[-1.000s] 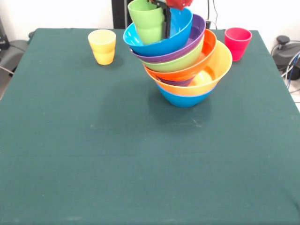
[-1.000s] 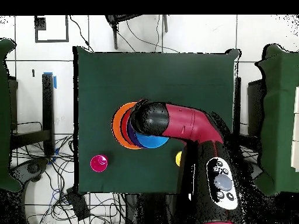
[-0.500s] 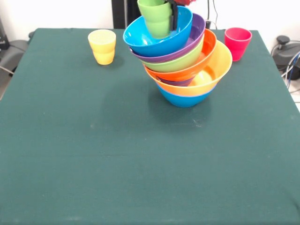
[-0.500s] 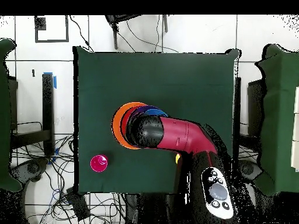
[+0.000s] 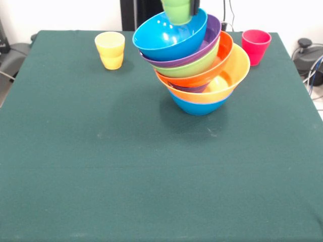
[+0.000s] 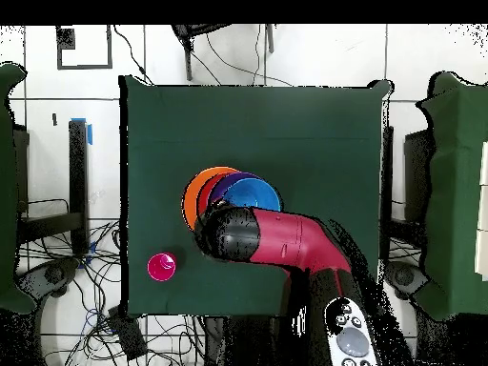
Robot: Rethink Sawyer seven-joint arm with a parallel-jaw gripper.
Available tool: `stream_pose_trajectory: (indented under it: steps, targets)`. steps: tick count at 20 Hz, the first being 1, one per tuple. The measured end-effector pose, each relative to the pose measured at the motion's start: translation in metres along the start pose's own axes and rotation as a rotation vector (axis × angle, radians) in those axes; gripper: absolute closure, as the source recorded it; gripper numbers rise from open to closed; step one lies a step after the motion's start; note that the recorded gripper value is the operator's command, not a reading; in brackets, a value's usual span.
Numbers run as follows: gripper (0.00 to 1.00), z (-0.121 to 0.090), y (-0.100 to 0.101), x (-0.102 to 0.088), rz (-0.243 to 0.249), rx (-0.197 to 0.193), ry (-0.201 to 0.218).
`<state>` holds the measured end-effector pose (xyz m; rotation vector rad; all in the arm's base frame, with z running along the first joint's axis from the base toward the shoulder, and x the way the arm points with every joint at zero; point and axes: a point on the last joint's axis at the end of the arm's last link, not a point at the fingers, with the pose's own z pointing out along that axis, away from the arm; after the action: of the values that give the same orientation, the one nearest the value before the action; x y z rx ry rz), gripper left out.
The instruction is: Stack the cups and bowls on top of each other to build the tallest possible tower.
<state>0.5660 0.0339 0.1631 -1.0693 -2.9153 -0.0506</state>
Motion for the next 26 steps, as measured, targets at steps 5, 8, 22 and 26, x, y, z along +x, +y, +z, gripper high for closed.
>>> stream_pose_trajectory:
  steps: [5,8,22,26]
  targets:
    - [1.00,0.005,-0.001,0.010,-0.008,0.005,0.020]
    - [1.00,0.009,0.000,0.013,-0.010,0.004,0.025]
    - [1.00,0.035,0.000,0.011,-0.037,-0.026,-0.033]
    - [1.00,0.038,-0.001,0.013,-0.043,-0.029,-0.043]
